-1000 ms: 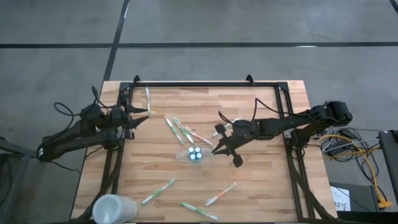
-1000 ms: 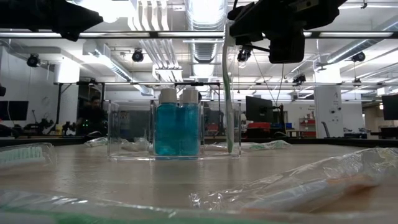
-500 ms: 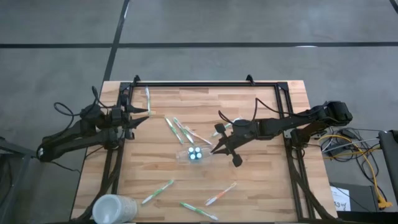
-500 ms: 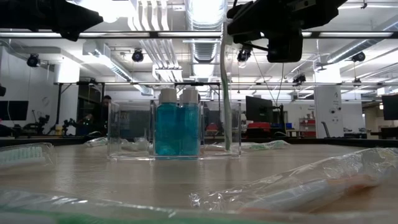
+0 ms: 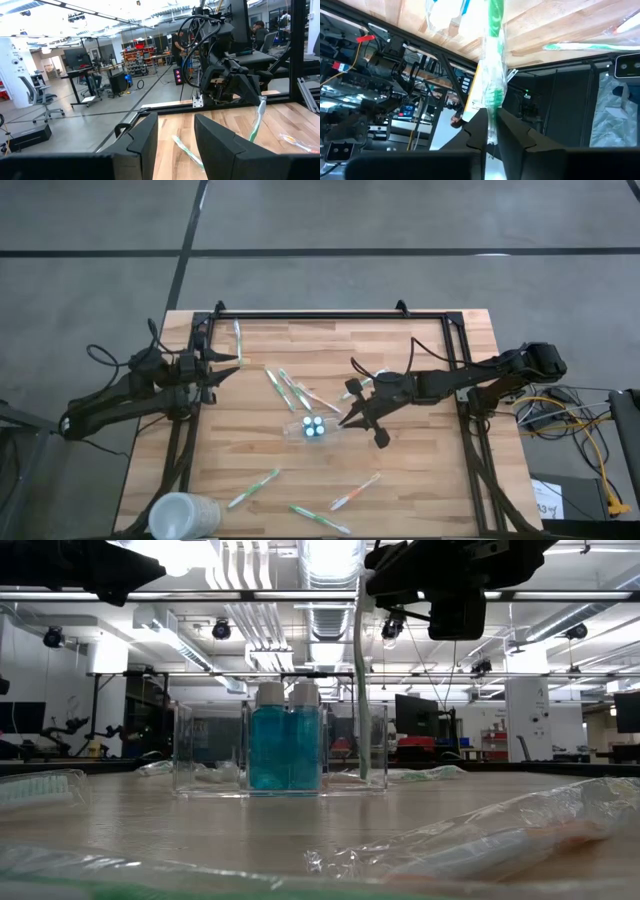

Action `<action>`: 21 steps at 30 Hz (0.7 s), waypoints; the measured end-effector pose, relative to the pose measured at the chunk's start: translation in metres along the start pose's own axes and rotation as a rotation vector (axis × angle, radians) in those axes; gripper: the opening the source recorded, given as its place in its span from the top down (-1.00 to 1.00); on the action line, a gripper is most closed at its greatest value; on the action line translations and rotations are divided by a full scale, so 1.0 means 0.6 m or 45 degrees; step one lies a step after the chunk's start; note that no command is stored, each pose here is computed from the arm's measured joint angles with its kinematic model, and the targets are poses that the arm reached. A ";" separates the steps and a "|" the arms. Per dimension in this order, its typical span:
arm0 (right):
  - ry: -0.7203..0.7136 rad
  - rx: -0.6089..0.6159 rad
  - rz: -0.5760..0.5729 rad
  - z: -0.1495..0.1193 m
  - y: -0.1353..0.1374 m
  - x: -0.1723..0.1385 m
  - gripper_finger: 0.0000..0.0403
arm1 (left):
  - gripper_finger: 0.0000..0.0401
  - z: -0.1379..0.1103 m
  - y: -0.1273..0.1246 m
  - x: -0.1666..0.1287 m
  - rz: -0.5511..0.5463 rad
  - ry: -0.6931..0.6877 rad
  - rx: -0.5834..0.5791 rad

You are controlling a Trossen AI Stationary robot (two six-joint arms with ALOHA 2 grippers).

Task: Pick & Place toothbrushing station
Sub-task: Put the green toothbrush into the transparent organizer

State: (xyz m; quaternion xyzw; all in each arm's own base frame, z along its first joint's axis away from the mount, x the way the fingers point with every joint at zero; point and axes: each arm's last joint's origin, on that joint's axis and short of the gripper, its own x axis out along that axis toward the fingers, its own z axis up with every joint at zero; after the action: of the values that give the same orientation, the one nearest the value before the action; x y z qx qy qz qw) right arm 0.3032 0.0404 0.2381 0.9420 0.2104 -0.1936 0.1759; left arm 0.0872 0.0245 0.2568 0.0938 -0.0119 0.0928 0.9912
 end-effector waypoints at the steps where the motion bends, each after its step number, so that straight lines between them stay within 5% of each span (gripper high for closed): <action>1: 0.000 0.000 0.000 0.000 0.000 0.000 0.78 | 0.34 0.000 0.000 0.000 0.001 0.001 0.000; 13: 0.033 -0.039 0.010 -0.004 0.001 0.000 0.22 | 0.34 0.000 0.000 0.000 0.000 0.000 0.000; 21: 0.210 -0.412 0.122 -0.029 0.011 -0.003 0.21 | 0.34 0.000 0.000 0.000 0.000 0.000 0.000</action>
State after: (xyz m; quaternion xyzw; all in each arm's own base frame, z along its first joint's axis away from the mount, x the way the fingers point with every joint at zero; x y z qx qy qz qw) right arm 0.3098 0.0413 0.2556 0.9230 0.2073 -0.0708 0.3164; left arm 0.0872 0.0245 0.2568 0.0938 -0.0117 0.0930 0.9912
